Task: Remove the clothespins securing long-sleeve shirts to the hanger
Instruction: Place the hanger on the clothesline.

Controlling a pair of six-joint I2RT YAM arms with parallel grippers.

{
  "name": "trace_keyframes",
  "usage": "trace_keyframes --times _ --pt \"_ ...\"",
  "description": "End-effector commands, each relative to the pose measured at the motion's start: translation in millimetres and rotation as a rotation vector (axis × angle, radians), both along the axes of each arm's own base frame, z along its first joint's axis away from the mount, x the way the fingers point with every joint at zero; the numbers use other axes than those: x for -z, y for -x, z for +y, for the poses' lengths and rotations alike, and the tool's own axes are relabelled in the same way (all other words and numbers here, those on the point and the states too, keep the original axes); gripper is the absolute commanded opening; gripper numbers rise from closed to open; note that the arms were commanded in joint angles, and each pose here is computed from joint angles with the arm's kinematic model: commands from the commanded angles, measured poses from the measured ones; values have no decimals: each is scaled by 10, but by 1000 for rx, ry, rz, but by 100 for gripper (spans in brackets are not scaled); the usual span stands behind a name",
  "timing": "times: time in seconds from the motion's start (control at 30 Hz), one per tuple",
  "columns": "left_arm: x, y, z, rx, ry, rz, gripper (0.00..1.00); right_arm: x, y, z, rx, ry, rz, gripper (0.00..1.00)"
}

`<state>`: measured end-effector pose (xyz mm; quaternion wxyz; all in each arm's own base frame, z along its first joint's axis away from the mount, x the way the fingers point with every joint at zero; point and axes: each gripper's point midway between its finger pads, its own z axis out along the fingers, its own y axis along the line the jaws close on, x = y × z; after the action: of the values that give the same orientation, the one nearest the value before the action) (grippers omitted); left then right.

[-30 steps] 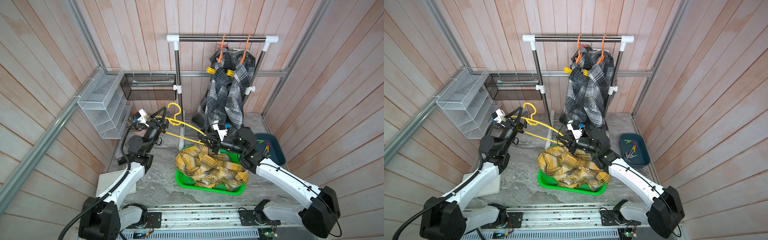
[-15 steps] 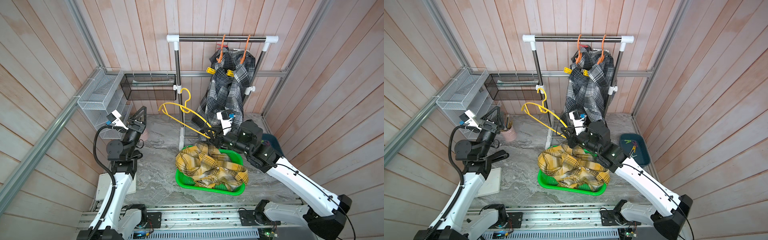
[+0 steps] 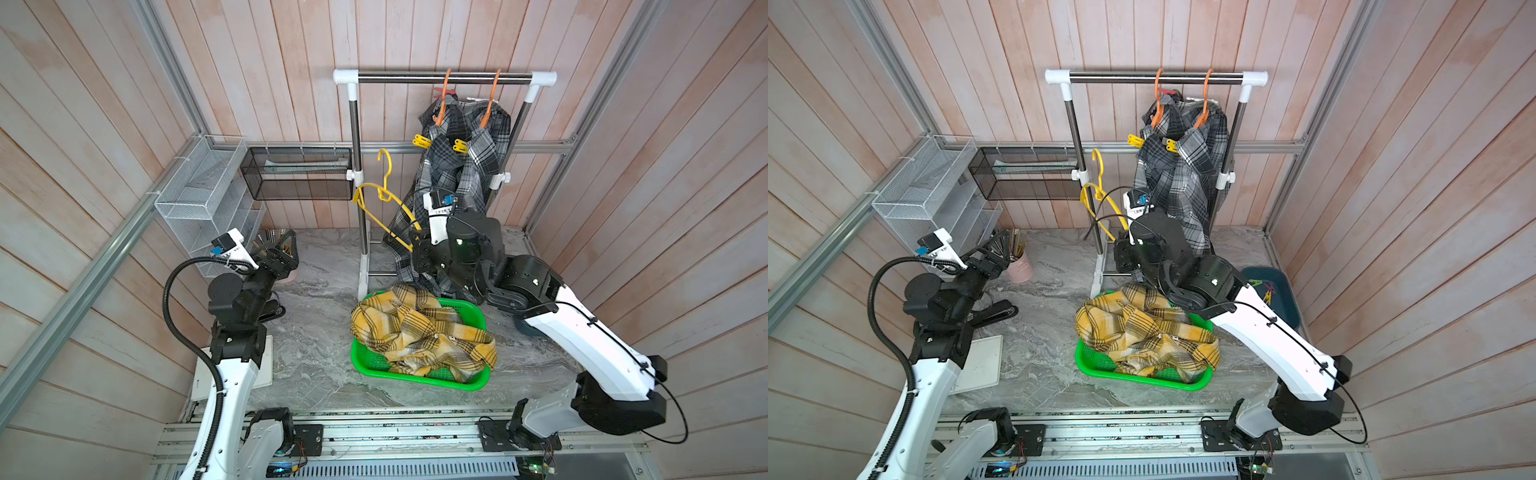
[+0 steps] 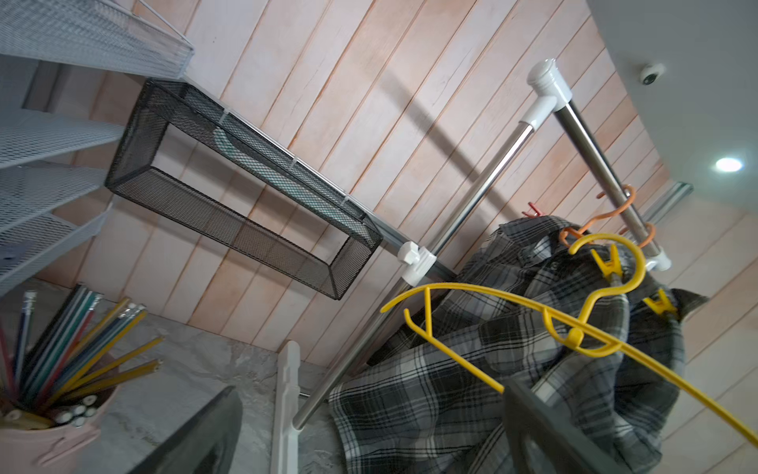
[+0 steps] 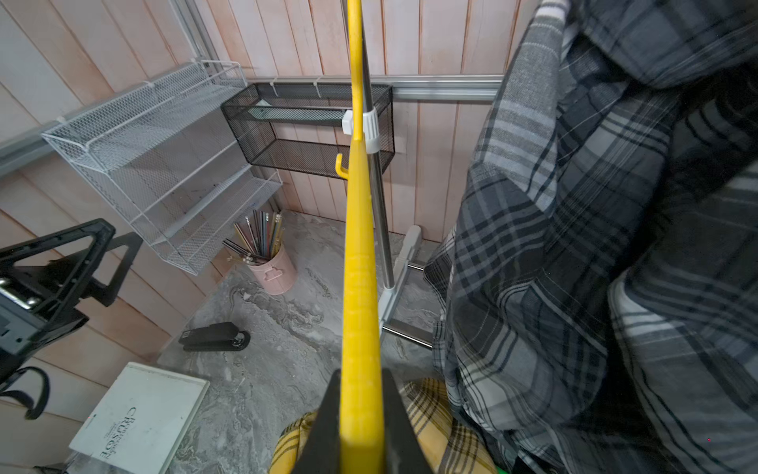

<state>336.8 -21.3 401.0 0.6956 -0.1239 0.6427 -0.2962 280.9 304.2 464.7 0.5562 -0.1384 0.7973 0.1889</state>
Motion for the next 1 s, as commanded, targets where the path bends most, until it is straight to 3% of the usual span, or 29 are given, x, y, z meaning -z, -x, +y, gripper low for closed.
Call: trace_keyframes --times 0.0,0.23,0.6,0.97 --pt "28 37 130 -91 -125 19 100 12 -54 -230 123 107 4 0" --pt "164 75 201 -138 -173 43 100 -282 -167 -305 200 139 -54 0" --pt "256 85 229 -161 -193 59 100 -430 -132 -321 175 118 -86 0" --pt "274 109 230 -161 -192 68 100 -754 -558 -176 175 50 -207 0"
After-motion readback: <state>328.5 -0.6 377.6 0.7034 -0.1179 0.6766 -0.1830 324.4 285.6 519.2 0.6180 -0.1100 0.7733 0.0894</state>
